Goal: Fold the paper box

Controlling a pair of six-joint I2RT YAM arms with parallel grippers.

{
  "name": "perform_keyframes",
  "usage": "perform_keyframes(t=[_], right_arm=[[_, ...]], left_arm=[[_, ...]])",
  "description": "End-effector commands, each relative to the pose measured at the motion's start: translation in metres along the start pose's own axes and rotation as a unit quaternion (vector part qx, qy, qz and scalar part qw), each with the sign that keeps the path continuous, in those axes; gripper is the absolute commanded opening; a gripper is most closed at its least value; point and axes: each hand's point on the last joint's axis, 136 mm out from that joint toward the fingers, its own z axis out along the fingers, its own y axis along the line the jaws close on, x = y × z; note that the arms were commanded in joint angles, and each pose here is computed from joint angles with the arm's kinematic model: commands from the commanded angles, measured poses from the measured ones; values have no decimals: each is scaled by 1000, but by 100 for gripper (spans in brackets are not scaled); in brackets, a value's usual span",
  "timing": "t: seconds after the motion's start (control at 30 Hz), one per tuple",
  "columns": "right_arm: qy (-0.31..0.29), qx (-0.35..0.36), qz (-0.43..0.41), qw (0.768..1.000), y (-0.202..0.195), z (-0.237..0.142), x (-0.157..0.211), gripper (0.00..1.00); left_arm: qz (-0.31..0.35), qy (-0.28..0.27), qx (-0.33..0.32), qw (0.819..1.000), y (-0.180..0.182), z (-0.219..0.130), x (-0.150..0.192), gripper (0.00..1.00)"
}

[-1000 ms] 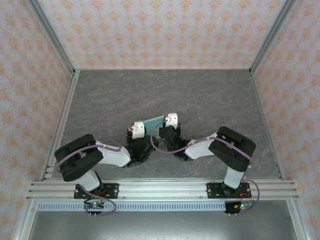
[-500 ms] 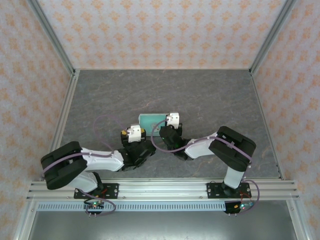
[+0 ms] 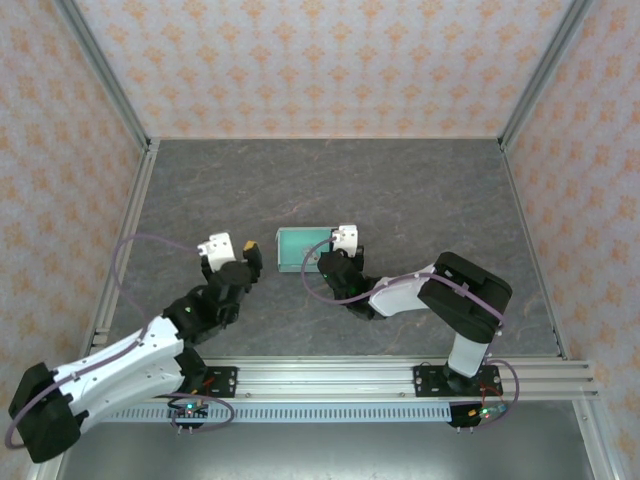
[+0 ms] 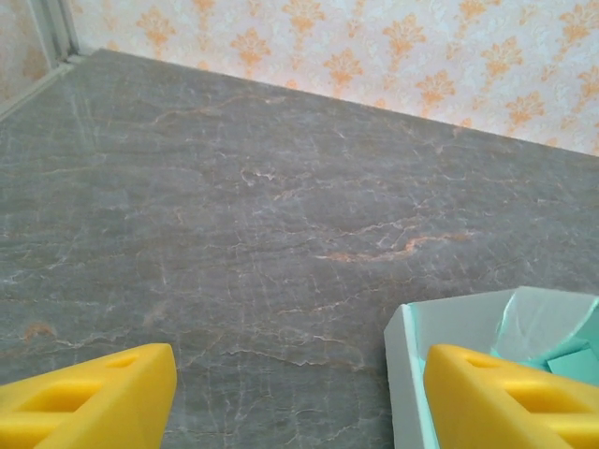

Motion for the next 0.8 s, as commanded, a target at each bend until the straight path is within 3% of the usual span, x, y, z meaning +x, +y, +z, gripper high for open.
perform_keyframes(t=[0.0, 0.33, 0.57, 0.77], right_arm=[[28, 24, -43, 998, -12, 1, 17, 1], [28, 26, -49, 998, -12, 2, 16, 1], [28, 27, -53, 998, -12, 2, 15, 1], [28, 28, -53, 998, -11, 3, 15, 1]], left_arm=[[14, 74, 51, 996, -15, -2, -3, 72], [-29, 137, 105, 985, -68, 33, -48, 77], [-30, 188, 117, 975, -91, 62, -38, 76], [-40, 227, 124, 965, -91, 69, -15, 67]])
